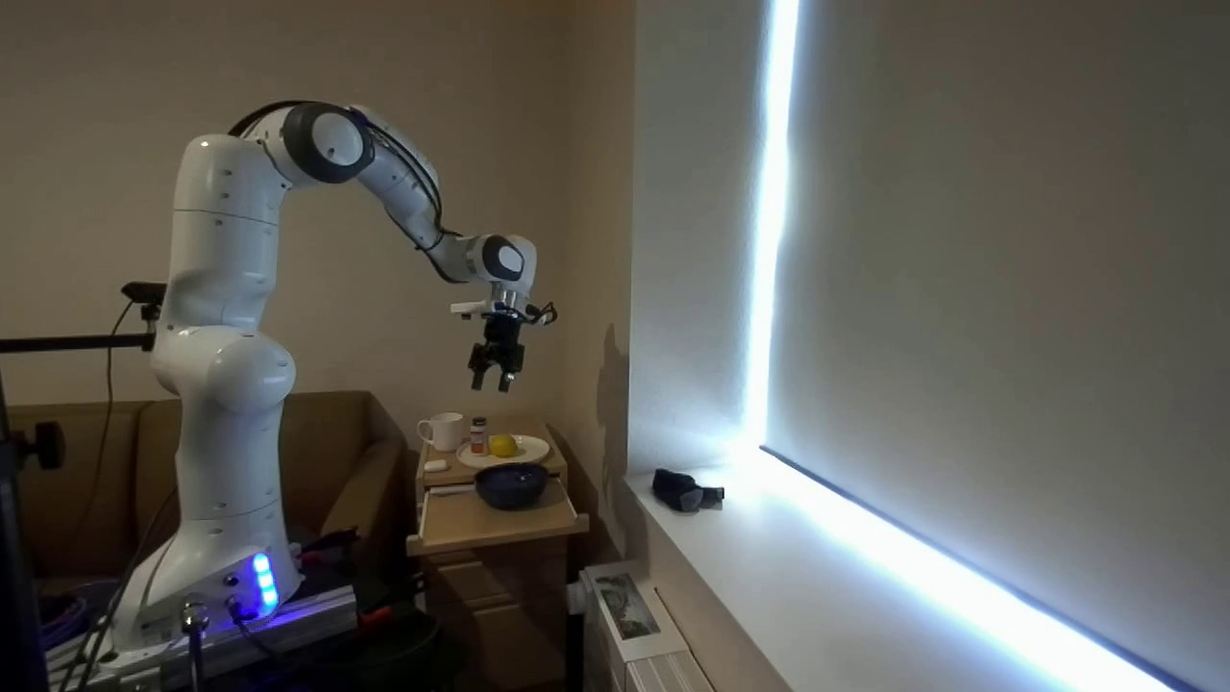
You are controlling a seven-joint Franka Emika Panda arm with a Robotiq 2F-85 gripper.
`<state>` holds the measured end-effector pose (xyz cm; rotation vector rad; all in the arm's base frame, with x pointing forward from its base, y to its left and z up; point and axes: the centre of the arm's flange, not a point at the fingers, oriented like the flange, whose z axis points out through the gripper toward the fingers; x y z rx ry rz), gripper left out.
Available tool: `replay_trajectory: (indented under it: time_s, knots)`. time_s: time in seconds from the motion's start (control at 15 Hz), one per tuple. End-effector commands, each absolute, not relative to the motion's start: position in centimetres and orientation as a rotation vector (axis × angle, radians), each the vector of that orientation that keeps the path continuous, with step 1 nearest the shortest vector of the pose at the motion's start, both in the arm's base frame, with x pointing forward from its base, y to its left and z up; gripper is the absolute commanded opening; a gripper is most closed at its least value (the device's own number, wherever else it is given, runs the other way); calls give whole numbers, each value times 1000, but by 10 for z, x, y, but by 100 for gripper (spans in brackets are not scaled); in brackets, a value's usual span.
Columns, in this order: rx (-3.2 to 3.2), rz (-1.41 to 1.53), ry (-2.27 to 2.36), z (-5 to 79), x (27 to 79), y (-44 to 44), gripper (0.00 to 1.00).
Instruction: Take the bowl and put it on the windowsill
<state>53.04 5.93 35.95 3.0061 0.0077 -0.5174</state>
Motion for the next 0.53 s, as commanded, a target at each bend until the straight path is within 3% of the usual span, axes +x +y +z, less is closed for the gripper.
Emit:
replay_trajectory:
  time_s: [0.0,0.33,0.47]
  knots:
    - [3124,-444,-160,275,557,80,100]
    - [3046,-443,-458,162,569,100,100]
    - [3053,-455,-379,173,554,97,100]
